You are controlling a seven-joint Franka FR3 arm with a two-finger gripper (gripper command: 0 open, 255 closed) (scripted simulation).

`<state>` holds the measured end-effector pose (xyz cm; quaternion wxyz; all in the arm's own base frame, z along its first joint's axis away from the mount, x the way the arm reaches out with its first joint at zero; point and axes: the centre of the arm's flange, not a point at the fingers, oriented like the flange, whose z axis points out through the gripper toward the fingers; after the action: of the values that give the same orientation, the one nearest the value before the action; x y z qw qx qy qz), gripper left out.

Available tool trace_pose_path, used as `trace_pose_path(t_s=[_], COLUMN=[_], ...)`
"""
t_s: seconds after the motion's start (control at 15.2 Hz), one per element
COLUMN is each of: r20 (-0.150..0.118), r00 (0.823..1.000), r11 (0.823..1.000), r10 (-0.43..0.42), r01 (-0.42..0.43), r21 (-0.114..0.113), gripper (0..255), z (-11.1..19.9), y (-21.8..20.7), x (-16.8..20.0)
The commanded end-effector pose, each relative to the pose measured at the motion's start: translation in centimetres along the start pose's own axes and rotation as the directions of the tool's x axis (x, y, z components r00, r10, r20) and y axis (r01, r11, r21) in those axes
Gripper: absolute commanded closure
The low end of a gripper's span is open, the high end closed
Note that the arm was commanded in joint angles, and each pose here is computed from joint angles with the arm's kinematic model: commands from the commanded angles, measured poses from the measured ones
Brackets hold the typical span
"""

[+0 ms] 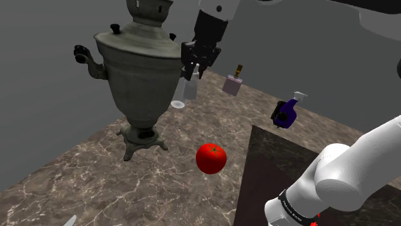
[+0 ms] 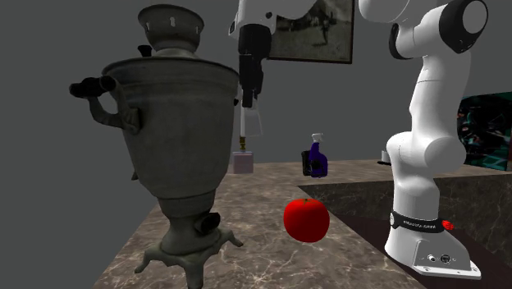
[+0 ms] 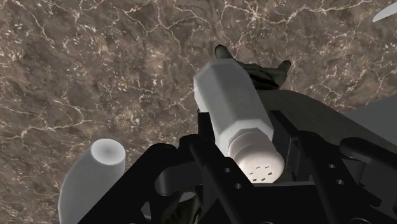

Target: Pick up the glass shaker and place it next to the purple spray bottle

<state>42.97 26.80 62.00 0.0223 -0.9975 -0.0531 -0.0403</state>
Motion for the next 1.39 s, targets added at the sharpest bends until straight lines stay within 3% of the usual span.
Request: trace_pose_path(t_s=[0.0,0.46,1.32], r20=[-0.003,-0.003,-0.003], r00=[1.000,1.000,1.000], r11=[1.000,1.000,1.000], r10=[0.001,0.001,0.001], r01=[-0.001,-0.001,-0.001], r21=[0.001,0.001,0.001], gripper=[255,255,255], z=[-1.2,-4.4,-5.7], y=[-0.1,-0.2,14.9], x=[0.1,0.4,-7.7])
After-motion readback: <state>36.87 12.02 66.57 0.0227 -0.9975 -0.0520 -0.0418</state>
